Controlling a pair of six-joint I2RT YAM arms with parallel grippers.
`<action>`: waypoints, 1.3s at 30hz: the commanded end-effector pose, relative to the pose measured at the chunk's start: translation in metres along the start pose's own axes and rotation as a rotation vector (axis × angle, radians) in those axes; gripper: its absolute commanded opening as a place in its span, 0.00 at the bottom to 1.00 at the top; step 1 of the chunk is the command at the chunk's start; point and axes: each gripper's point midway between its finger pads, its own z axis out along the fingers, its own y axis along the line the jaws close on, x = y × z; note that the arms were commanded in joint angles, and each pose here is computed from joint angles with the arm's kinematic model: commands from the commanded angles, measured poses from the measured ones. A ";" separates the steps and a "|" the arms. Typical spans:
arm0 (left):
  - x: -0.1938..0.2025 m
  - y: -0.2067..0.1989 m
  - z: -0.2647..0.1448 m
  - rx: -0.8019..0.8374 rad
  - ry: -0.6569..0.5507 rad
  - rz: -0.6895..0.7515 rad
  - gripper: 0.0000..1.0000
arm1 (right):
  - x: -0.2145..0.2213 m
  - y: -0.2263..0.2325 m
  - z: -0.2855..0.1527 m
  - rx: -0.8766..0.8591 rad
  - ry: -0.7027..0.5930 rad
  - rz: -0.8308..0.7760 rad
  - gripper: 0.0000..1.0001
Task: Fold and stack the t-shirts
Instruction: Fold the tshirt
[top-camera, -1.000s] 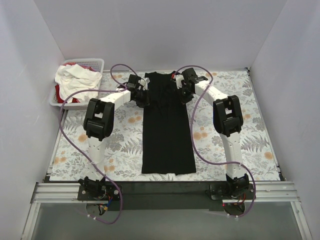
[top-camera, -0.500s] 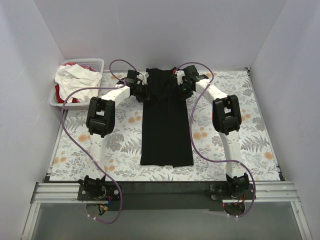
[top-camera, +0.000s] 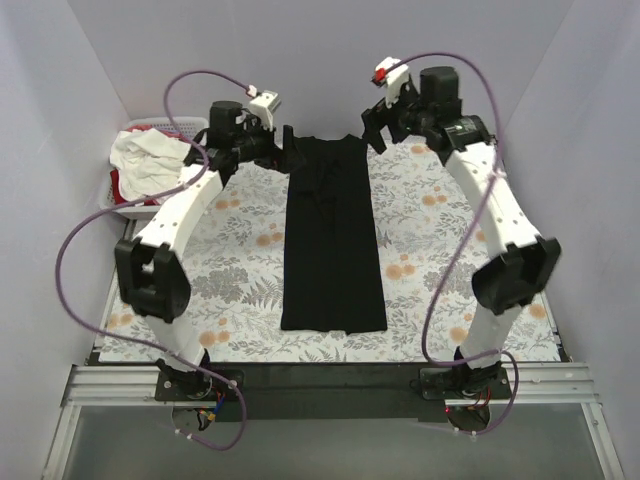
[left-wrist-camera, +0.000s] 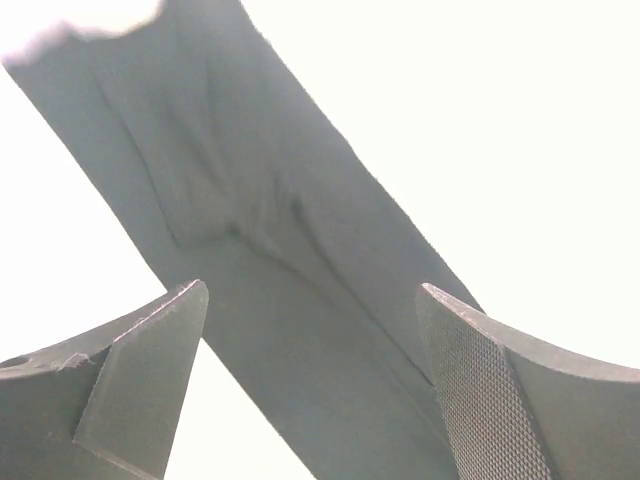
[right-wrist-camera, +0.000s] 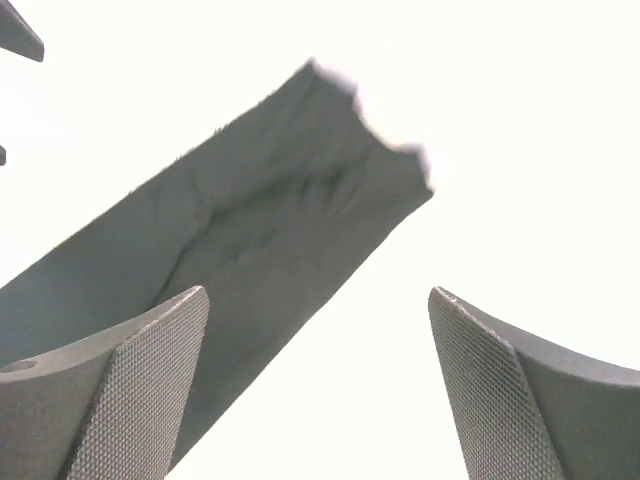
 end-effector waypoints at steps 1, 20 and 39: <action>-0.049 -0.036 -0.069 -0.006 -0.217 0.296 0.85 | -0.045 0.009 -0.057 0.022 -0.134 -0.194 0.98; 0.288 -0.143 -0.132 0.449 0.204 0.769 0.75 | 0.245 0.277 -0.121 -0.669 0.148 -0.587 0.85; 0.356 -0.126 -0.099 0.438 0.314 0.861 0.57 | 0.324 0.296 -0.107 -0.707 0.254 -0.644 0.54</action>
